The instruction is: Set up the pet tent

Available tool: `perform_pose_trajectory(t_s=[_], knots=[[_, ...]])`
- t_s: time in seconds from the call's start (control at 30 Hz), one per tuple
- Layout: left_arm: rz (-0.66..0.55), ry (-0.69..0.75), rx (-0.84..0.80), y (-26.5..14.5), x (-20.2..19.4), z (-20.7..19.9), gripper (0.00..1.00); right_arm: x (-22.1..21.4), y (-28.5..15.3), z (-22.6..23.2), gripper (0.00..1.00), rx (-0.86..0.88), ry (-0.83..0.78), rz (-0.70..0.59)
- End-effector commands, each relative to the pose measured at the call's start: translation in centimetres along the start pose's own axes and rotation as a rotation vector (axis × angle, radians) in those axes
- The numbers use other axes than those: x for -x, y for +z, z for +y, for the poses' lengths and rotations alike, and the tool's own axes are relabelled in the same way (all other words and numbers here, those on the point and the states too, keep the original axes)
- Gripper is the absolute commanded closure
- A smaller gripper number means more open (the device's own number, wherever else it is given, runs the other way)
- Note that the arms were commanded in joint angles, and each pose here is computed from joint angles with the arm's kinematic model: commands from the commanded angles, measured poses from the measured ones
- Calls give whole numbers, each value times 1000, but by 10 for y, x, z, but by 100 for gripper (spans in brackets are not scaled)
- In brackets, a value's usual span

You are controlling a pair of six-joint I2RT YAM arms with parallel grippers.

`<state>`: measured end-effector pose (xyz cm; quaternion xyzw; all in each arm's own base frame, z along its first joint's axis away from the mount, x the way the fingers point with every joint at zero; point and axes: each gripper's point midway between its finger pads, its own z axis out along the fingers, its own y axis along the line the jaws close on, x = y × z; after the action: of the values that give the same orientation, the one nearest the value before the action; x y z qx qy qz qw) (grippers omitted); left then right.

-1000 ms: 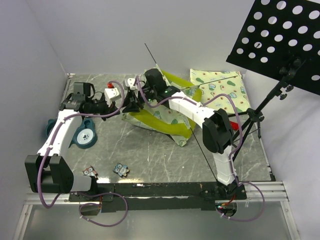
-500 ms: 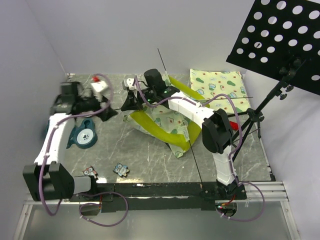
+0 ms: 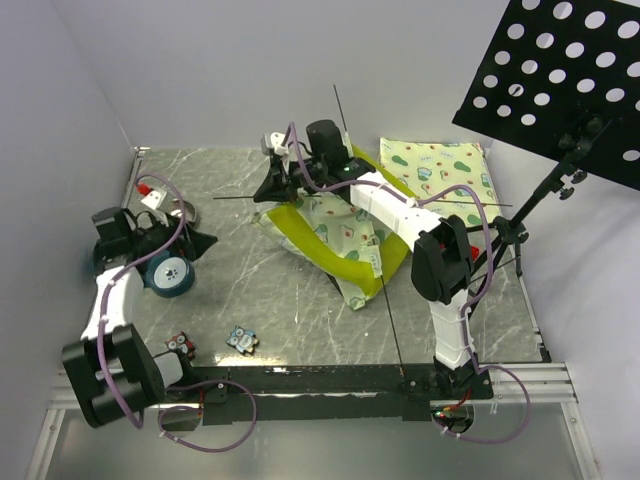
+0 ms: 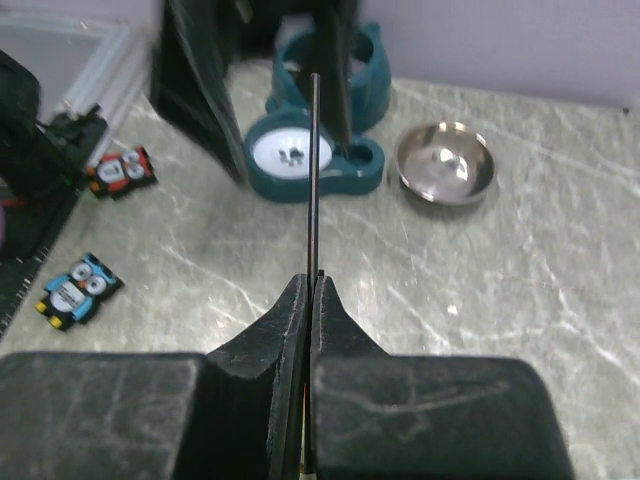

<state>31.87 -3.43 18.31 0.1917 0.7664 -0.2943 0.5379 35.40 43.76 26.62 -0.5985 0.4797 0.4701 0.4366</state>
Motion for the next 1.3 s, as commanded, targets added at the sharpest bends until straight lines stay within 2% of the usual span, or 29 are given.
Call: perform_pose_trajectory(t_s=[0.0, 0.27, 0.47, 0.77, 0.83, 0.9, 0.97, 1.1, 1.2, 1.27], knots=[[-141, 119, -114, 27, 33, -15, 1, 85, -19, 18, 100, 23, -120, -108], [-248, 167, -187, 63, 40, -35, 0, 112, -27, 28, 100, 32, -123, -133], [-245, 178, -292, 81, 38, -45, 0, 121, -26, 37, 100, 35, -124, -140], [-332, 96, -420, 110, 49, -72, 1, 121, -23, 35, 100, 14, -112, -125], [-346, 65, -435, 116, 51, -69, 2, 122, -22, 35, 100, 9, -111, -125], [-368, 44, -501, 122, 52, -84, 5, 122, -22, 35, 100, 7, -109, -122], [-373, 16, -546, 125, 51, -89, 16, 121, -22, 34, 100, -1, -106, -117], [-377, -6, -574, 119, 51, -96, 67, 115, -25, 31, 100, -19, -104, -92], [-375, -23, -509, 108, 59, -86, 97, 104, -33, 28, 100, -36, -99, -56], [-387, -30, -444, 93, 71, -74, 99, 94, -41, 27, 100, -51, -103, -27]])
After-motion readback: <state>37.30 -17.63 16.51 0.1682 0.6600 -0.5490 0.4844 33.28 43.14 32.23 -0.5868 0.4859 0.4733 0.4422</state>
